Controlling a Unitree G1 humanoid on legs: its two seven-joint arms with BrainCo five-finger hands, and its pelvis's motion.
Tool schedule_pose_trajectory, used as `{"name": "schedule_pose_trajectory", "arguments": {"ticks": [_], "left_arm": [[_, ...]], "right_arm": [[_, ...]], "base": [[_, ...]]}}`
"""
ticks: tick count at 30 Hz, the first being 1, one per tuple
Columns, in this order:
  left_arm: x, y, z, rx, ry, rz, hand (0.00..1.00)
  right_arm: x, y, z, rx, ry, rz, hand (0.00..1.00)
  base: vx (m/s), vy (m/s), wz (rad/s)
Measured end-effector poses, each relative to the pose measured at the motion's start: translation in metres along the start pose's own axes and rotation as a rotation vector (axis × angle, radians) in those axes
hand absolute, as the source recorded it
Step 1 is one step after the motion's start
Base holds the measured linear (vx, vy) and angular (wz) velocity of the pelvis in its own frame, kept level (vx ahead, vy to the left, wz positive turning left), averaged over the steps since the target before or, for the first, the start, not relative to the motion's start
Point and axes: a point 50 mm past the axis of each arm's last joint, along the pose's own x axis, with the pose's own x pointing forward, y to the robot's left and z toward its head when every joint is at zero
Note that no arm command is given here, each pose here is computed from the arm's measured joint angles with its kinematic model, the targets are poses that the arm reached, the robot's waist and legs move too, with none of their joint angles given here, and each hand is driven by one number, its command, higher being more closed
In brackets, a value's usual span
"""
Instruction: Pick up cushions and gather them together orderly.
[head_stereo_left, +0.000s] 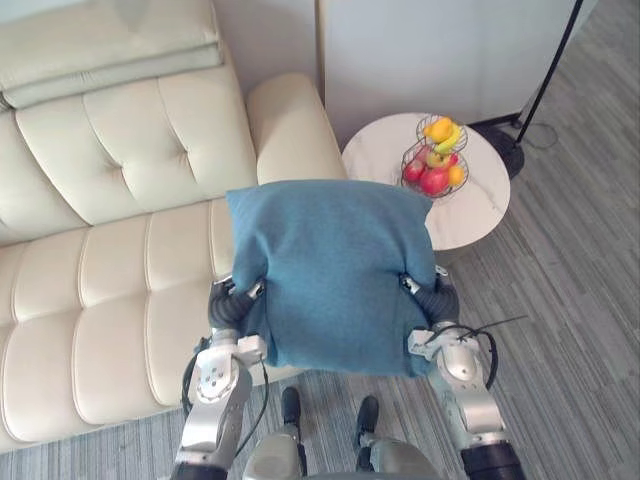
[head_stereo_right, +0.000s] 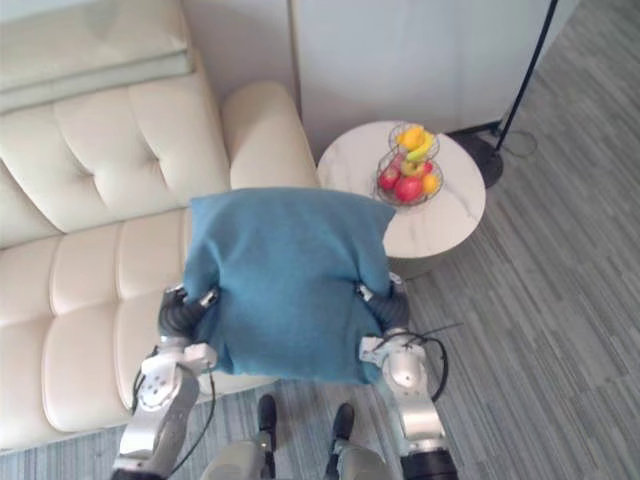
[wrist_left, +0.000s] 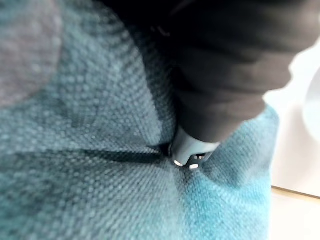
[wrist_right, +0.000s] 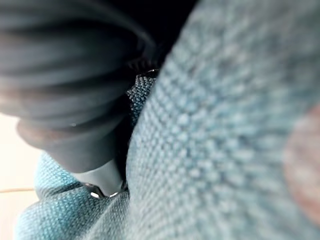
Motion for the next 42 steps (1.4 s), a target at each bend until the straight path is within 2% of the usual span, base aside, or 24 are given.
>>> {"name": "schedule_pose_trajectory", "arguments": {"ticks": [10,15,17,22,25,29,33,42], "left_arm": [[-0.023,0.014,-0.015,0.015,0.078,0.026,1.0],[-0.022,0.015,-0.014,0.012,0.071,0.033,1.0],[-0.021,0.016,-0.014,-0.008,0.069,0.058,1.0],[-0.021,0.007,-0.024,-0.07,0.106,0.067,1.0],[-0.018,-0.009,-0.027,-0.091,0.109,0.01,1.0],[-0.013,0.001,-0.028,-0.031,0.112,-0.001,1.0],[-0.016,0.005,-0.037,-0.025,0.15,0.012,1.0],[-0.013,0.01,-0.035,0.032,0.158,-0.031,1.0]], "right_arm": [[-0.02,-0.001,-0.01,-0.037,0.045,0.03,1.0],[-0.016,0.003,-0.007,-0.052,0.023,0.04,1.0],[-0.001,0.007,-0.003,-0.094,-0.009,0.058,1.0],[0.007,-0.003,-0.006,-0.164,-0.003,0.035,1.0],[0.009,-0.02,-0.007,-0.218,0.005,-0.017,1.0],[0.005,-0.011,-0.023,-0.155,0.073,-0.037,1.0],[0.003,-0.012,-0.032,-0.158,0.119,-0.032,1.0],[-0.001,-0.011,-0.039,-0.143,0.15,-0.024,1.0]], "base": [[0.02,0.01,0.03],[-0.04,0.015,0.52],[-0.06,0.052,0.47],[-0.02,0.255,0.7],[0.0,0.409,0.65],[0.02,0.474,0.49],[0.05,0.42,0.26],[0.19,0.154,0.28]]}}
